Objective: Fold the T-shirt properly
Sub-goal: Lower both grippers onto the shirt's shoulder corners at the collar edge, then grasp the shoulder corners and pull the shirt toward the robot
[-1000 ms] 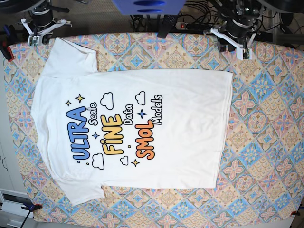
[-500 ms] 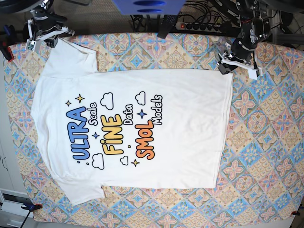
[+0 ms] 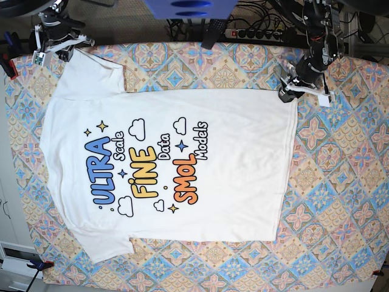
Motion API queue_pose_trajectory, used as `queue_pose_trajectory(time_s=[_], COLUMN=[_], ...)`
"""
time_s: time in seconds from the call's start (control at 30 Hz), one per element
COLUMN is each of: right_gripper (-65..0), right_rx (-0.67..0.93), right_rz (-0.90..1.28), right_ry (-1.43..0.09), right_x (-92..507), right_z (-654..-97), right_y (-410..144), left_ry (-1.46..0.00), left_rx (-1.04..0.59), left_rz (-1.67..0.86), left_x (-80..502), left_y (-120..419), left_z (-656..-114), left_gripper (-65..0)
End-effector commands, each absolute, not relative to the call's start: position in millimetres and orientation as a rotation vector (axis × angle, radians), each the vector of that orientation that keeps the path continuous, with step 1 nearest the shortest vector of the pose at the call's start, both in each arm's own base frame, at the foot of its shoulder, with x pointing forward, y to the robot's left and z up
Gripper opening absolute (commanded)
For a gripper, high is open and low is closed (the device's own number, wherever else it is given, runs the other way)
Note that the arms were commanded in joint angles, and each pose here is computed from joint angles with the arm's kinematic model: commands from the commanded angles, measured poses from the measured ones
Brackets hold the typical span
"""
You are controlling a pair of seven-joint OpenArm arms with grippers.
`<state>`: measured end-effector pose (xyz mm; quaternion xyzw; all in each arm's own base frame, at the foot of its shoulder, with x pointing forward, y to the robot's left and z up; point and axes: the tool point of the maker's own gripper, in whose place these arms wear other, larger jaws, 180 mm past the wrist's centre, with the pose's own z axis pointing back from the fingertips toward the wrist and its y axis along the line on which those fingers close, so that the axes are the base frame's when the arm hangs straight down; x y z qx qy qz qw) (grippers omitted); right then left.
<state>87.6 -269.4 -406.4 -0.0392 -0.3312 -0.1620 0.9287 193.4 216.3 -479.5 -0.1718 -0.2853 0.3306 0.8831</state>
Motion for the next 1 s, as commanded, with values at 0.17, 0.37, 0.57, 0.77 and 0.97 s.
queue_pose_trajectory(time_s=[0.17, 0.37, 0.57, 0.77, 0.97], right_gripper=[-65.0, -62.5, -50.7, -44.0, -42.5], right_rx=[-0.086, -0.088, -0.127, -0.158, -0.109], right_rz=[-0.323, -0.325, -0.340, -0.353, -0.379], right_ry=[-0.707, -0.704, -0.719, -0.722, -0.734], right_x=[91.1, 90.3, 90.0, 87.8, 125.5], right_z=[-399.2, -399.9, -393.8, -389.8, -390.1], right_y=[-272.5, -273.4, -288.7, -301.0, -295.2], left_ry=[-0.551, -0.521, -0.536, -0.576, -0.617], left_rx=[-0.381, -0.424, -0.461, -0.459, -0.415], left_rz=[0.710, 0.661, 0.586, 0.544, 0.555], left_x=[200.0, 199.6, 185.6, 175.4, 168.5], left_y=[196.9, 179.5, 173.4, 170.1, 191.2], left_z=[-488.0, -488.0, -483.0, -460.9, -446.7], left_gripper=[-42.7, -55.3, -65.0, -65.0, -65.0])
